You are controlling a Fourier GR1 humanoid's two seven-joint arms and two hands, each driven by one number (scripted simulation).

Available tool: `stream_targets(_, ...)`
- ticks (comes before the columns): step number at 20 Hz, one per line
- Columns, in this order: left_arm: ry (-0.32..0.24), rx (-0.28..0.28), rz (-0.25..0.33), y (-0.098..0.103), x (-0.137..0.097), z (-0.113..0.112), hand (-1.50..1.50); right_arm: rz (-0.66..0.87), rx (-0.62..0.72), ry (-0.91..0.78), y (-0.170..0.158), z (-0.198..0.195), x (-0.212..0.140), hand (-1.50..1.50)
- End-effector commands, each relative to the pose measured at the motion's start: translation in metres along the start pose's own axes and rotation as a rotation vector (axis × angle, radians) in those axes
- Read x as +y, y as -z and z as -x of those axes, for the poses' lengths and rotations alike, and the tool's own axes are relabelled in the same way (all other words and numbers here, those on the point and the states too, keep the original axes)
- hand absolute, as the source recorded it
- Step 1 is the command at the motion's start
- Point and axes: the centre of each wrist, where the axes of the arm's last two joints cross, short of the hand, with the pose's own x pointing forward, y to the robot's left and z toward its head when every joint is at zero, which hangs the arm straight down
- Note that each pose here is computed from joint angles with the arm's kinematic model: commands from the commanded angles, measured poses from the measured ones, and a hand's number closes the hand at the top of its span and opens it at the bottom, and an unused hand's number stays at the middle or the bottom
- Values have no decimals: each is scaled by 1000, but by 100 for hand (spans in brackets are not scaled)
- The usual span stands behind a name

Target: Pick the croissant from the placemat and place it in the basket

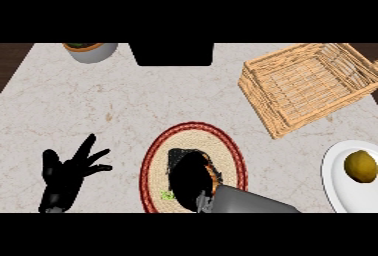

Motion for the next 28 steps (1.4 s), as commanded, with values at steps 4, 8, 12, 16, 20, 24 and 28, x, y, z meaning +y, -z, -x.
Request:
stream_targets(4,12,123,-34,-6,11,26,0,24,-12,-52,-1,7,10,150)
stream_targets(8,-3,123,-63,-10,23,31,0,190,40,254,-41,17,44,150)
stream_targets(12,-6,134,-67,-18,18,28,0,367,64,455,-83,46,50,150)
stream_targets(16,-19,118,-80,-17,17,28,0,536,38,786,-109,44,41,150)
stream_targets(20,-10,110,-104,-24,30,25,0,846,-73,1169,-150,60,10,150)
stream_targets(24,7,121,-80,-20,13,29,0,983,-17,1208,-200,95,7,150)
stream_targets(28,2,99,-38,-9,11,16,0,1048,92,1248,-237,127,-5,150)
